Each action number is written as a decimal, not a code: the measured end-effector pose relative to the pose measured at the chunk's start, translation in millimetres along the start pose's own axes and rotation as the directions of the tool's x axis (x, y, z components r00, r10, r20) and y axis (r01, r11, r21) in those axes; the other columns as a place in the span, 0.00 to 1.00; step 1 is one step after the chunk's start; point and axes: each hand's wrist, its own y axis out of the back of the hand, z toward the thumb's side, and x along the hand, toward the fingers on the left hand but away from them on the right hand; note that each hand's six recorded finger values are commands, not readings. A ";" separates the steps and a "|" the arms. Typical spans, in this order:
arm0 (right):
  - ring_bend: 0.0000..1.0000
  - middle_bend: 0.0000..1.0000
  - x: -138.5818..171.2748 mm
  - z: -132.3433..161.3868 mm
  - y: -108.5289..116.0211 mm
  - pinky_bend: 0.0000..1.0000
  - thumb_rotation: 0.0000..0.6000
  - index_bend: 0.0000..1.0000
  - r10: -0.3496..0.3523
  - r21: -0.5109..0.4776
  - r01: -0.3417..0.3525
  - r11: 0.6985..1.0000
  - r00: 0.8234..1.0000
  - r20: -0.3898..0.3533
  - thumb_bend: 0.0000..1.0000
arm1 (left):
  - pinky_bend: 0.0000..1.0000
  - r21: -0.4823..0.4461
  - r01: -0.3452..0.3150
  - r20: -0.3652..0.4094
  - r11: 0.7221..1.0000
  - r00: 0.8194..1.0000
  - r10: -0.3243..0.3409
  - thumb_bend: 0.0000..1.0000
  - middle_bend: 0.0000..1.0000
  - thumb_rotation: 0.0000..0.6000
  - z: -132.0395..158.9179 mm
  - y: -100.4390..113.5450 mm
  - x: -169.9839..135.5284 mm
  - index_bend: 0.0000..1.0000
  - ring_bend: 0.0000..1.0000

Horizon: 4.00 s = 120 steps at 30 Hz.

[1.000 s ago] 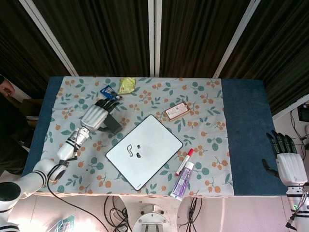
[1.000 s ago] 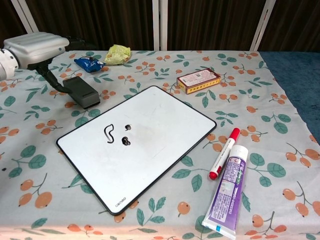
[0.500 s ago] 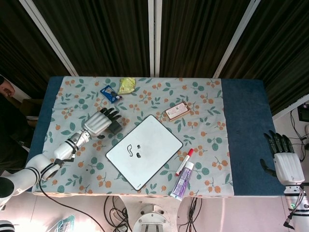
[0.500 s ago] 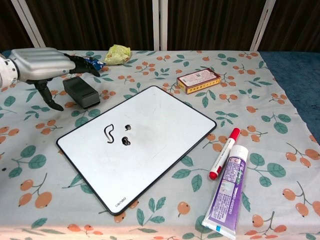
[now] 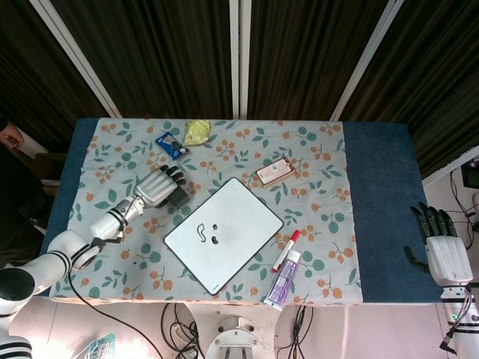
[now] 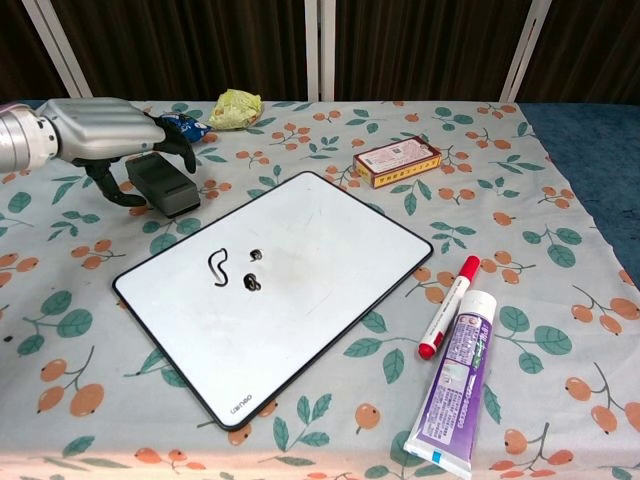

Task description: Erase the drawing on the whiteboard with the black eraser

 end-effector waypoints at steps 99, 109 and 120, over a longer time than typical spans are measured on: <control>0.00 0.00 -1.2 -18.0 5.9 0.00 1.00 0.00 -0.022 -0.024 0.023 0.999 0.999 0.031 0.26 | 0.63 -0.093 -0.084 0.156 0.992 0.983 0.097 0.43 0.64 1.00 136.3 30.7 31.1 0.73 0.52; 0.00 0.00 -1.0 -13.9 2.9 0.00 1.00 0.00 -0.015 -0.021 0.015 1.000 1.000 0.022 0.26 | 0.64 -0.084 -0.037 0.226 0.996 0.973 0.055 0.45 0.65 1.00 147.3 29.9 4.6 0.74 0.53; 0.00 0.00 -0.1 -10.0 2.6 0.00 1.00 0.00 -0.016 -0.016 0.016 1.000 1.000 0.013 0.26 | 0.66 -0.021 0.094 0.238 0.995 0.967 -0.086 0.45 0.68 1.00 137.4 26.9 -48.6 0.77 0.56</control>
